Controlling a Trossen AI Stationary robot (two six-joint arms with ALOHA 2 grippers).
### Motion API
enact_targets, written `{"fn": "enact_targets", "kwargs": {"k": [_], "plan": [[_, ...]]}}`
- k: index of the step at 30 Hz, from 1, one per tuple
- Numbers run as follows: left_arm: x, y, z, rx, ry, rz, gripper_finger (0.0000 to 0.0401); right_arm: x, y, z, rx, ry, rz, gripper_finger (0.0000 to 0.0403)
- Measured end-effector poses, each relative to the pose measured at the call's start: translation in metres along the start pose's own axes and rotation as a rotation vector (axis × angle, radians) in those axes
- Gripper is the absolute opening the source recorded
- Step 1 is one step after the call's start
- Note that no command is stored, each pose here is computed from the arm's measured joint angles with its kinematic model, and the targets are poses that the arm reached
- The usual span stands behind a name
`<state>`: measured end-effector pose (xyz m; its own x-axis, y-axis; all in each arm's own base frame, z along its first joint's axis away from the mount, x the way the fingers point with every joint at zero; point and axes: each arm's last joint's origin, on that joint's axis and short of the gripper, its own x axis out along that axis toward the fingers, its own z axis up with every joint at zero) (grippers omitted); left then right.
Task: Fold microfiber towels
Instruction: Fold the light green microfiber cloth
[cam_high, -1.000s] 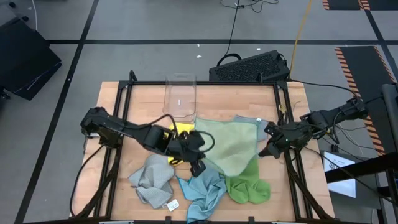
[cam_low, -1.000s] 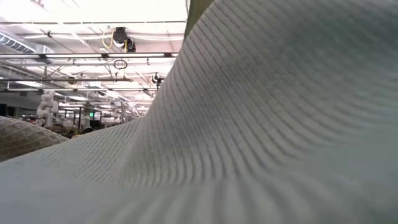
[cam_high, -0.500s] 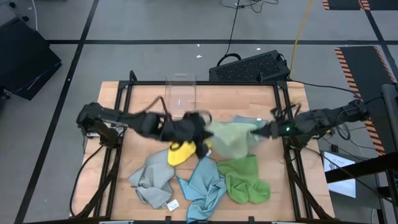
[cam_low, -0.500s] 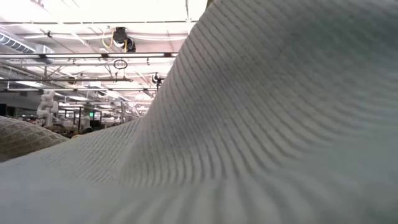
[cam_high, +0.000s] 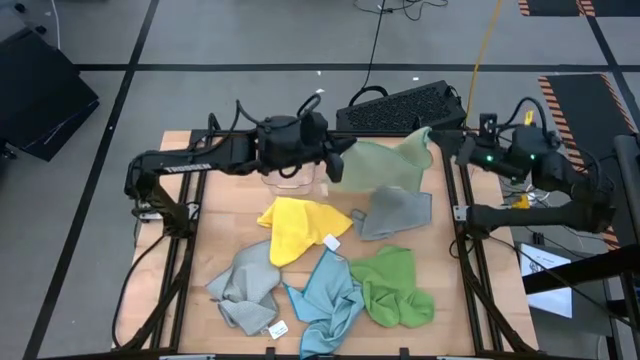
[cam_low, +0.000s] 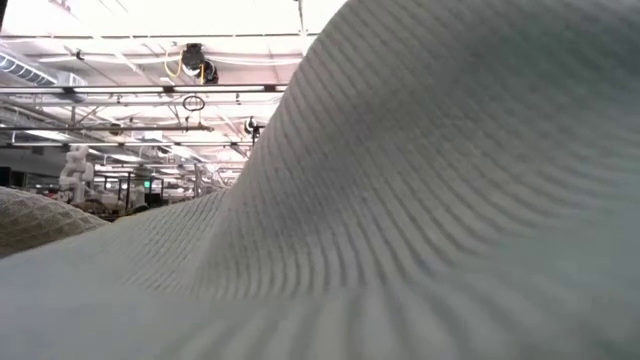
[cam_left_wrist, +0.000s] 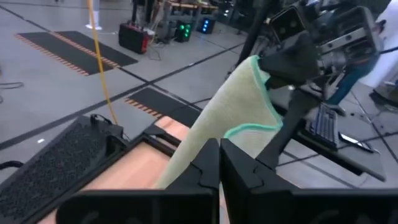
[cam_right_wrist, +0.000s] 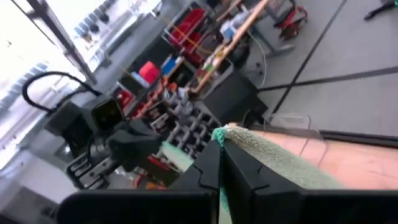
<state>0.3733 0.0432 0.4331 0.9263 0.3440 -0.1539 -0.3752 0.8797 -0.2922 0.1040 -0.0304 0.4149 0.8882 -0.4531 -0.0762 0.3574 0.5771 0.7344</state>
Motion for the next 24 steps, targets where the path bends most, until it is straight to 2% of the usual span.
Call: {"fn": "enact_targets", "kwargs": {"k": [4,7,10,14,18,24], "plan": [[-0.01,0.0,0.004,-0.03,0.027,-0.027,0.0003,0.004,0.005,0.006,0.016,0.125,0.07,0.0002],[-0.028,-0.014,0.004,-0.053,0.084,-0.12,0.0003,0.002,0.006,0.002,0.072,0.267,0.118,0.0002],[-0.041,-0.031,-0.009,-0.05,0.194,-0.155,0.0003,-0.004,0.003,-0.006,0.125,0.442,0.147,0.0002],[-0.052,-0.049,-0.034,-0.061,0.375,-0.169,0.0004,-0.014,-0.007,-0.021,0.162,0.682,0.08,0.0002],[-0.056,-0.066,-0.067,-0.077,0.54,-0.157,0.0003,-0.019,-0.019,-0.037,0.214,0.862,0.001,0.0002],[-0.072,-0.093,-0.094,-0.148,0.624,-0.193,0.0003,-0.016,-0.025,-0.058,0.345,1.043,-0.019,0.0002]]}}
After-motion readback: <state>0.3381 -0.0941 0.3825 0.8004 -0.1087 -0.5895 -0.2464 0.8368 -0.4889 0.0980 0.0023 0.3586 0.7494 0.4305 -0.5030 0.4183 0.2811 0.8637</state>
